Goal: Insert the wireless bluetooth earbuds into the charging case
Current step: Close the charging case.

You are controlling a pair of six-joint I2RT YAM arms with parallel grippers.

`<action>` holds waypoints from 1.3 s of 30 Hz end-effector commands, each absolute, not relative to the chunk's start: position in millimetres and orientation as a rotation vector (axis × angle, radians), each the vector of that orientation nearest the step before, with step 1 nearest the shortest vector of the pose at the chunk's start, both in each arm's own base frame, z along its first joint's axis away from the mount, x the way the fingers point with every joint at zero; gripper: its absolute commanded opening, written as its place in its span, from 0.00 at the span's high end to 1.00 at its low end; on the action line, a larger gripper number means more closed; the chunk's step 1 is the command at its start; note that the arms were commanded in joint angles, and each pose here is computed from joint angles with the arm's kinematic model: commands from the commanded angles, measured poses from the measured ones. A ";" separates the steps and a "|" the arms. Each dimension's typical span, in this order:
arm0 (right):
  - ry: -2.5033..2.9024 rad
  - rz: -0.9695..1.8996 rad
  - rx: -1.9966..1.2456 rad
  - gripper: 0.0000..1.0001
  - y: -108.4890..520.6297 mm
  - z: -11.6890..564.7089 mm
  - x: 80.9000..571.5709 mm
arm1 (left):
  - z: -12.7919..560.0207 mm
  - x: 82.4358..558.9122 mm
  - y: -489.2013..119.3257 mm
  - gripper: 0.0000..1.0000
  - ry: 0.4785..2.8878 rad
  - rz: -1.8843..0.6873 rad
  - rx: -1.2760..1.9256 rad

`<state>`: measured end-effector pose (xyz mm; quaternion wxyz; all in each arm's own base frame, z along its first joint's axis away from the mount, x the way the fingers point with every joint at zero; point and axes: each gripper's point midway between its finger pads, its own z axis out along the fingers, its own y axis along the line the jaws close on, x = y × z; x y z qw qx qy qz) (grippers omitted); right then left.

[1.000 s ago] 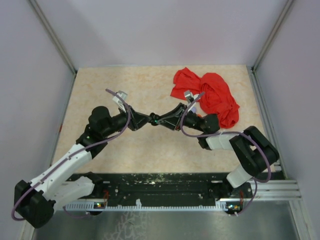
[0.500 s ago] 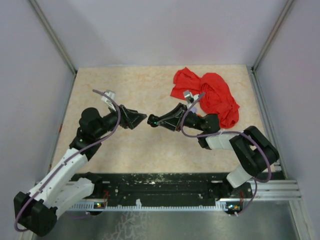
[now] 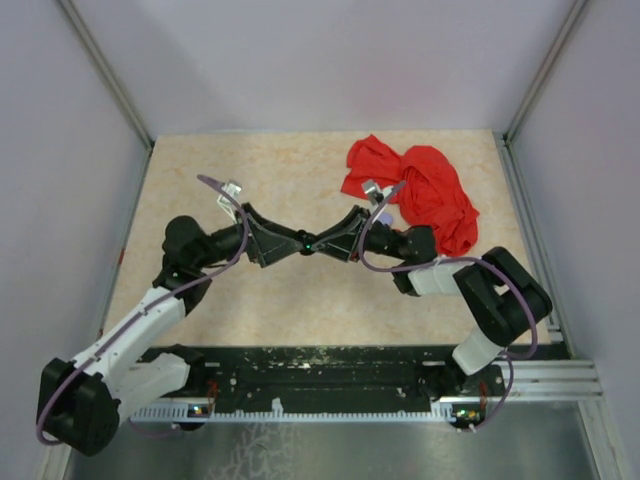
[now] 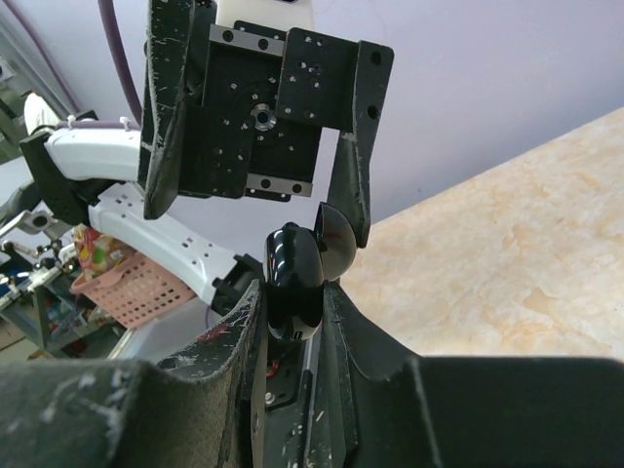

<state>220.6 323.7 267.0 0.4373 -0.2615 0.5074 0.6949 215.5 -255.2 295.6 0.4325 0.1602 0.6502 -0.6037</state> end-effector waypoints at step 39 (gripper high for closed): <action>1.558 1.513 -0.463 1.00 301.0 220.9 276.8 | 246.1 256.4 -208.5 0.27 1.855 -1.009 0.216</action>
